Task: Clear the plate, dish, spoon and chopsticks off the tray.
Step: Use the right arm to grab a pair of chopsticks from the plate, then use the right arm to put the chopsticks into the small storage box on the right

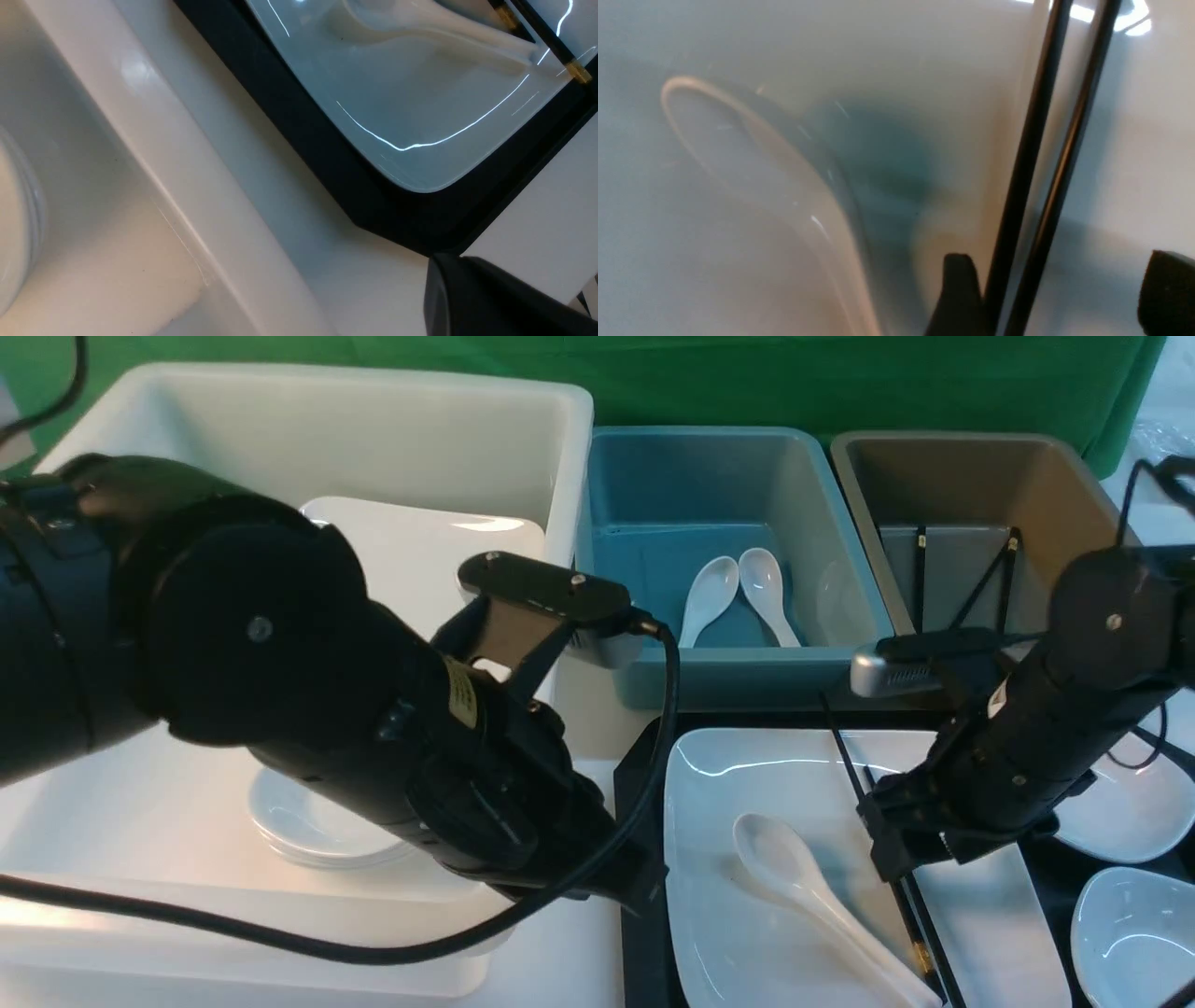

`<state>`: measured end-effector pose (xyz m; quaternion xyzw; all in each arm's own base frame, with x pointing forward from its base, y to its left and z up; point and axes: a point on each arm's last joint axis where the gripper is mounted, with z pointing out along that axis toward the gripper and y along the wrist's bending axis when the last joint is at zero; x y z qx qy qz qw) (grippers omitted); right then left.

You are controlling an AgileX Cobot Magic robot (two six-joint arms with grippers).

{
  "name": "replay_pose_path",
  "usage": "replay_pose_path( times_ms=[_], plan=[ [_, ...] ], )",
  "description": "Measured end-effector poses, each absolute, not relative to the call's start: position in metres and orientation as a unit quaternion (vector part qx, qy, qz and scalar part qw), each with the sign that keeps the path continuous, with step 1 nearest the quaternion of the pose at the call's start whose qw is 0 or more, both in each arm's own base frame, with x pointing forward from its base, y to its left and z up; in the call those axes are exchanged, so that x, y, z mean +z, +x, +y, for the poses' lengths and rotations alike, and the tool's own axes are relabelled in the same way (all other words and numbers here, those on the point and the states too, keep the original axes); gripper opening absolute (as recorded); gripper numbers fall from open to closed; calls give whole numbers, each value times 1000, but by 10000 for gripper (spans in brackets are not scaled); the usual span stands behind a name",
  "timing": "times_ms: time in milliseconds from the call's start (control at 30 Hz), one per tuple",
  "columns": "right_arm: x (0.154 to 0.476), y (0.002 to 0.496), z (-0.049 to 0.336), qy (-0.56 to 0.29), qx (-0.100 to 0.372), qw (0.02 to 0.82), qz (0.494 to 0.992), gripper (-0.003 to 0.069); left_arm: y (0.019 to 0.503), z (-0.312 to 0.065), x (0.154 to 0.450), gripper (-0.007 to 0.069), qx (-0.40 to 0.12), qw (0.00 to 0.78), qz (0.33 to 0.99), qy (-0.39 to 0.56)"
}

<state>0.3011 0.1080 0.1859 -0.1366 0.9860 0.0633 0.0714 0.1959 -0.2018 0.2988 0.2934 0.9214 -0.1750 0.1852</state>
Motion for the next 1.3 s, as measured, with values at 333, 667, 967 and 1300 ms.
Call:
replay_pose_path(
  times_ms=[333, 667, 967, 1300],
  plan=[
    [165, 309, 111, -145, 53, 63, 986, 406, 198, -203, 300, 1, -179, 197, 919, 290],
    [173, 307, 111, -155, 57, 71, 984, 76, 204, -207, 304, 1, -191, 239, 906, 292],
    [208, 295, 108, -160, 65, 97, 980, 76, 221, -219, 323, 1, -227, 388, 842, 297],
    [239, 287, 112, -176, 98, 73, 977, 76, 222, -219, 324, 2, -223, 397, 834, 311]
  ],
)
